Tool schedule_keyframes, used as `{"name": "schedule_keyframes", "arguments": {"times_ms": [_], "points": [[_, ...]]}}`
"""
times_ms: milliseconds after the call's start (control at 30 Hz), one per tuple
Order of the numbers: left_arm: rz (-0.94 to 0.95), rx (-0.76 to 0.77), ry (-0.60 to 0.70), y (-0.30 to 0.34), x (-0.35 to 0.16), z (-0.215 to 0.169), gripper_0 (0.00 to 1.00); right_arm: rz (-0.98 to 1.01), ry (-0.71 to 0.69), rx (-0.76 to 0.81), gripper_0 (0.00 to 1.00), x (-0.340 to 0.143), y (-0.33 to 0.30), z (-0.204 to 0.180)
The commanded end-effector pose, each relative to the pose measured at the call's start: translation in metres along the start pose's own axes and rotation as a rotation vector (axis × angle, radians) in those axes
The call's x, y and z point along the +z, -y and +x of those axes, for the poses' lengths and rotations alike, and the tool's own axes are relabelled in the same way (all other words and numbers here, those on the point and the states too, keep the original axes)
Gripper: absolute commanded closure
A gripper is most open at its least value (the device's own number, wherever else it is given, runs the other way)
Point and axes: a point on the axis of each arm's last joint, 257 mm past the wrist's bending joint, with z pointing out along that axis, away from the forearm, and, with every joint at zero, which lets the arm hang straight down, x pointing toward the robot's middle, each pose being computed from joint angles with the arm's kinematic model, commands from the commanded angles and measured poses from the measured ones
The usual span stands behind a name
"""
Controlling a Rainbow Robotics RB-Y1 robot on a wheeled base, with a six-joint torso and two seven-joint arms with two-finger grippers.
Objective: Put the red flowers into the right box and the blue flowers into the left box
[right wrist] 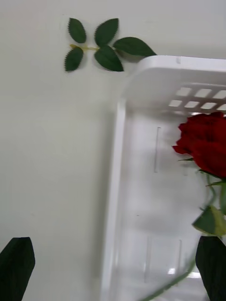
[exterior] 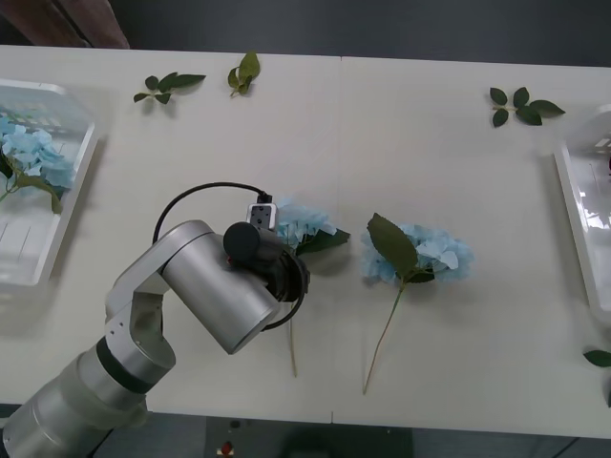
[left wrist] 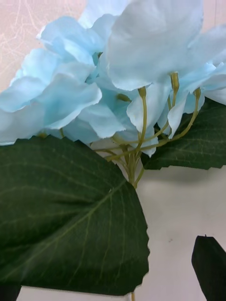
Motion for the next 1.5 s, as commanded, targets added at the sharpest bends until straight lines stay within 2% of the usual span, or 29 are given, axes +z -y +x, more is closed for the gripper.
{"name": "schedule_keyframes", "arguments": {"times_ms": [33,267,567,867,1200,1267,1300,1367,1433,1500], "points": [[0.011,-0.002,0.040,0.006,0.004,-0.018,0.00,-0.037,0.002,0.026,0.00,-0.010,-0.035,-0.011],[0.008,0.034,0.061,0.008,0.023,-0.028,0.00,-0.100,0.026,0.083,0.00,-0.019,-0.092,-0.001],[-0.014,0.094,0.075,0.013,0.030,-0.035,0.00,-0.191,0.024,0.125,0.00,-0.027,-0.162,0.032],[-0.046,0.133,0.067,0.009,0.037,-0.035,0.00,-0.277,-0.027,0.160,0.00,-0.028,-0.228,0.067],[-0.076,0.161,0.064,0.001,0.050,-0.037,0.00,-0.329,-0.150,0.212,0.00,-0.009,-0.285,0.117],[-0.076,0.160,0.063,0.000,0.050,-0.037,0.21,-0.313,-0.164,0.202,0.00,-0.002,-0.290,0.125],[-0.077,0.161,0.066,0.000,0.049,-0.039,0.41,-0.302,-0.170,0.195,0.00,0.002,-0.292,0.130],[-0.073,0.160,0.068,0.003,0.049,-0.040,0.71,-0.285,-0.180,0.180,0.00,0.009,-0.296,0.138],[-0.070,0.159,0.065,0.003,0.049,-0.041,0.96,-0.269,-0.192,0.163,0.00,0.014,-0.300,0.147],[-0.070,0.159,0.068,0.003,0.048,-0.042,1.00,-0.258,-0.201,0.153,0.00,0.018,-0.304,0.153]]}}
